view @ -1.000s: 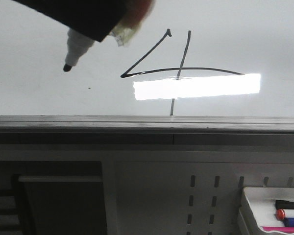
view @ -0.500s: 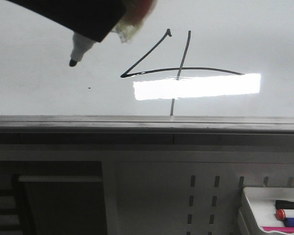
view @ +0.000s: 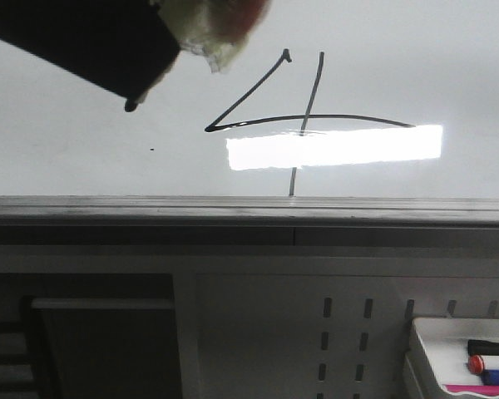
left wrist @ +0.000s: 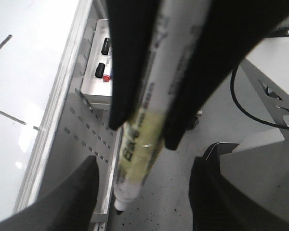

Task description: Write number 4 on whiteboard

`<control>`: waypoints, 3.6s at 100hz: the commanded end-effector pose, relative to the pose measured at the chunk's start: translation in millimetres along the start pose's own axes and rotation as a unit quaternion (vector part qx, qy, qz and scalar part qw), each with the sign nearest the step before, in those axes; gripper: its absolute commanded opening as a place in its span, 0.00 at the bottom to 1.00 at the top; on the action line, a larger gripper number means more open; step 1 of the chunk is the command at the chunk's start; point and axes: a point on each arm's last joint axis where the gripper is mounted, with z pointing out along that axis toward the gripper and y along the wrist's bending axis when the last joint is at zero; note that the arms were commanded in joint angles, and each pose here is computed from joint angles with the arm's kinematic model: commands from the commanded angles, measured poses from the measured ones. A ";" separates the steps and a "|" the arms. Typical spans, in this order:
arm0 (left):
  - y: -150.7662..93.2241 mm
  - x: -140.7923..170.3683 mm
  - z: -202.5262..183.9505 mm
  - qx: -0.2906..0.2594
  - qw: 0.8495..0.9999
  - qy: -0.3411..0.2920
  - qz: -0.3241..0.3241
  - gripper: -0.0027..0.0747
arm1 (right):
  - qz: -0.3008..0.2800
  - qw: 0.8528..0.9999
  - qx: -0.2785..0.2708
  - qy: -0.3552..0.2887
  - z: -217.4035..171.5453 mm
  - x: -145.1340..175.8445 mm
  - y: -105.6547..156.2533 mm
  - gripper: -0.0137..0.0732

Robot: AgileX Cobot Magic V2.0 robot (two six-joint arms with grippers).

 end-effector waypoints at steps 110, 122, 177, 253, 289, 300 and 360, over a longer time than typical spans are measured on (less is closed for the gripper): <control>15.1 -14.1 -0.4 -0.034 0.996 -0.062 -0.054 0.29 | 0.005 0.998 0.023 -0.057 -11.6 -14.2 -6.6 0.07; 15.5 -14.3 -0.4 -0.037 0.996 -0.063 -0.054 0.19 | 0.005 0.998 0.022 -0.055 -11.5 -13.7 -6.4 0.07; 18.3 -15.5 -0.9 -0.052 0.995 -0.071 -0.055 0.01 | 0.007 0.998 0.023 -0.059 -11.6 -14.6 -6.5 0.33; 31.8 -5.8 14.0 -0.103 0.980 -0.085 -0.150 0.01 | 0.016 0.969 0.108 -0.223 -114.9 -15.4 -11.5 0.56; 66.5 5.6 20.0 -0.261 0.888 -0.203 -0.321 0.01 | 0.074 0.968 0.120 -0.207 -146.7 6.3 -8.5 0.11; 77.6 9.9 30.1 -0.287 0.869 -0.212 -0.344 0.01 | 0.085 0.966 0.134 -0.203 -148.9 8.7 -10.6 0.11; 109.3 46.9 44.5 -0.316 0.843 -0.158 -0.406 0.01 | 0.102 0.972 0.128 -0.169 -138.1 18.2 -8.2 0.11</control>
